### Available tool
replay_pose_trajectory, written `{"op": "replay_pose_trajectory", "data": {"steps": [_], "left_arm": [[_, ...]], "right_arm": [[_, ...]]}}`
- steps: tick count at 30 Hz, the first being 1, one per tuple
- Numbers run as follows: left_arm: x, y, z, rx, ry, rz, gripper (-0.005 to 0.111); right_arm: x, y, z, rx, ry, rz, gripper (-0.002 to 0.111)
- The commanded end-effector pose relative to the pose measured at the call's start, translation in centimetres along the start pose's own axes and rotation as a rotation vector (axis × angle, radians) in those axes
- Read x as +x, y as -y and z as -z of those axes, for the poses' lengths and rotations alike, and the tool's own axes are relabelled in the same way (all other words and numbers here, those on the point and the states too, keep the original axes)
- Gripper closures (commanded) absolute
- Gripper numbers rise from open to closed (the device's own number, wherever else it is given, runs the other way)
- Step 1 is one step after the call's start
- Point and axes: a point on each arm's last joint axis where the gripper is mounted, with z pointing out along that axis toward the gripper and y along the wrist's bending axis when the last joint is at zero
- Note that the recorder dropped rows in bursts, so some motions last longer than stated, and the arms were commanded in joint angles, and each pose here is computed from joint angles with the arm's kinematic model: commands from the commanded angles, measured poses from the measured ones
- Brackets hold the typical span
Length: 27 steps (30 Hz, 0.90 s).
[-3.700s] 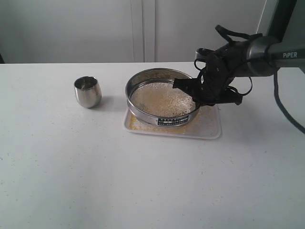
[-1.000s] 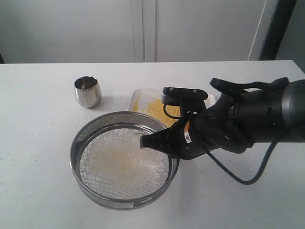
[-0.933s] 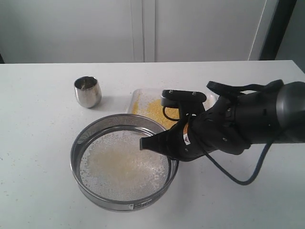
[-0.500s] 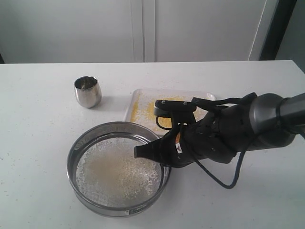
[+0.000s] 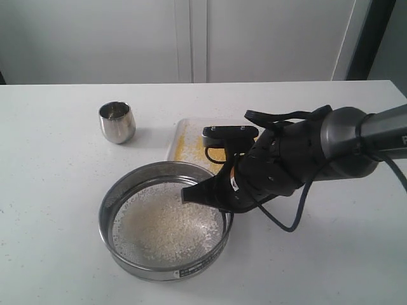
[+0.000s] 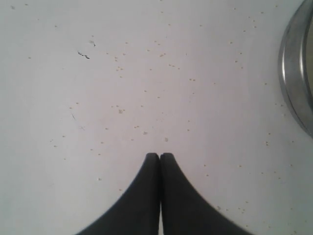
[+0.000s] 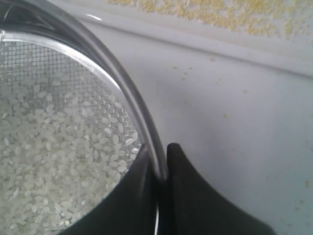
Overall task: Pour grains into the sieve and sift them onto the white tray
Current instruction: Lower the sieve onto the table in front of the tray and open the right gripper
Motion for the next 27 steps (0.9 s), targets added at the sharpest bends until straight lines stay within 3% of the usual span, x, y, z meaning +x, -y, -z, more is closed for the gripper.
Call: {"op": "replay_pose_trajectory", "data": {"steps": [1,27], "left_arm": [[0.22,0.06,0.1,0.008,-0.006,0.004,0.107],[0.22,0.06,0.1,0.008,-0.006,0.004,0.107]], "right_arm": [[-0.47,-0.1,0.41,0.011,-0.001,-0.018,0.108],[-0.21,-0.13,-0.41,0.008,-0.009,-0.018,0.108]]}}
